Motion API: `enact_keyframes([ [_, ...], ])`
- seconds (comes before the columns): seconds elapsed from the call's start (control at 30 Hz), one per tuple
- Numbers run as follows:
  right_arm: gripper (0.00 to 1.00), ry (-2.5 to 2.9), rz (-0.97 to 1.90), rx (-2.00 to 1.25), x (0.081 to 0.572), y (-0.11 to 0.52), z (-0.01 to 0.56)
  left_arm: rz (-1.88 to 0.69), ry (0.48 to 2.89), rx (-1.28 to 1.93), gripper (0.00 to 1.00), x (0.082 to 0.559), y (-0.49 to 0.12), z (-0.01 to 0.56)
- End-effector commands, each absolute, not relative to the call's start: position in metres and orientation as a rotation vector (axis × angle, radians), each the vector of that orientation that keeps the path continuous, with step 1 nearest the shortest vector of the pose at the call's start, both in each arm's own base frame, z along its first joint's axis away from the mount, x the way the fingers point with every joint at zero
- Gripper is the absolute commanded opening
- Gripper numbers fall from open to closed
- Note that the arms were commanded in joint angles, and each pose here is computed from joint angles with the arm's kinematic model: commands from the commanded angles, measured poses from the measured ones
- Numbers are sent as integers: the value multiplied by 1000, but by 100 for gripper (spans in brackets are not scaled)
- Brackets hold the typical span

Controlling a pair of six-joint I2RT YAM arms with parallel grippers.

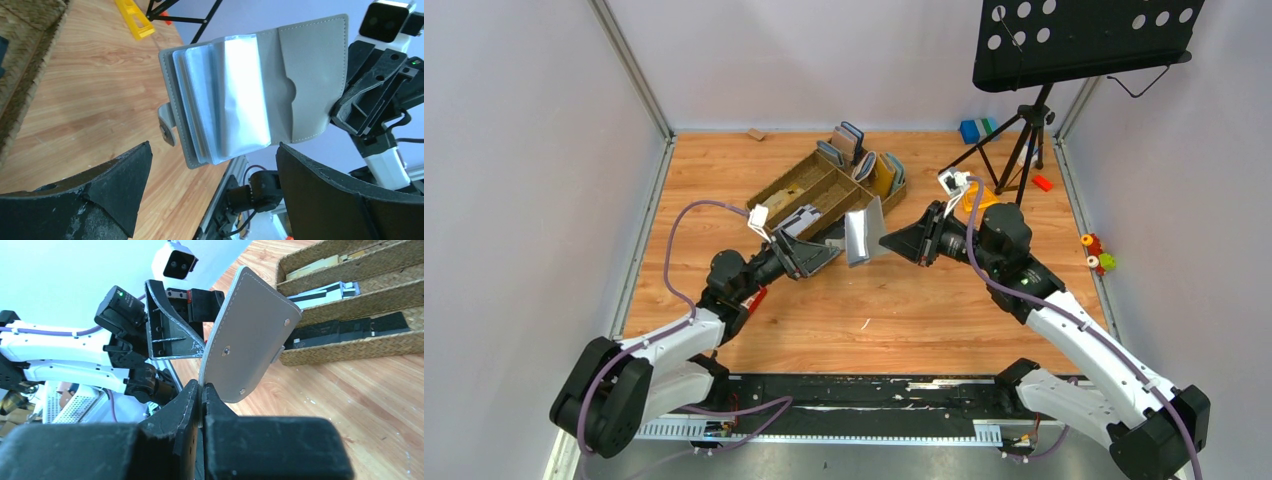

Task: Take the credit cards out of the card holder
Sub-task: Open the card holder at the center of the board.

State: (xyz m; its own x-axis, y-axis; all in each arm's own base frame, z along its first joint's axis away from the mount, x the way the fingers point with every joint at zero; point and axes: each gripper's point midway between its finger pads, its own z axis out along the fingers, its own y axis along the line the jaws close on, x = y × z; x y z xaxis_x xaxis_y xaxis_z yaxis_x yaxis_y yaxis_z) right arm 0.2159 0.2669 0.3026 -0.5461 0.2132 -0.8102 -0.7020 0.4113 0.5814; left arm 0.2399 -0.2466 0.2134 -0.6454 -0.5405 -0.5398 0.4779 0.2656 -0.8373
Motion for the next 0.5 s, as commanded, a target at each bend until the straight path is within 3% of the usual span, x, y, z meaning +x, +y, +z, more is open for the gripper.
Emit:
enact_keyframes([
  [0.0,0,1636,1377,-427,205,269,344,-1606,1603,-40,100,234,-250,239],
  [0.17,0,1737,1342,-370,213,268,318,-1558,1637,-22,100,235,-249,229],
  [0.47,0,2067,1294,-230,237,278,196,-1047,1956,5,100,238,-206,146],
])
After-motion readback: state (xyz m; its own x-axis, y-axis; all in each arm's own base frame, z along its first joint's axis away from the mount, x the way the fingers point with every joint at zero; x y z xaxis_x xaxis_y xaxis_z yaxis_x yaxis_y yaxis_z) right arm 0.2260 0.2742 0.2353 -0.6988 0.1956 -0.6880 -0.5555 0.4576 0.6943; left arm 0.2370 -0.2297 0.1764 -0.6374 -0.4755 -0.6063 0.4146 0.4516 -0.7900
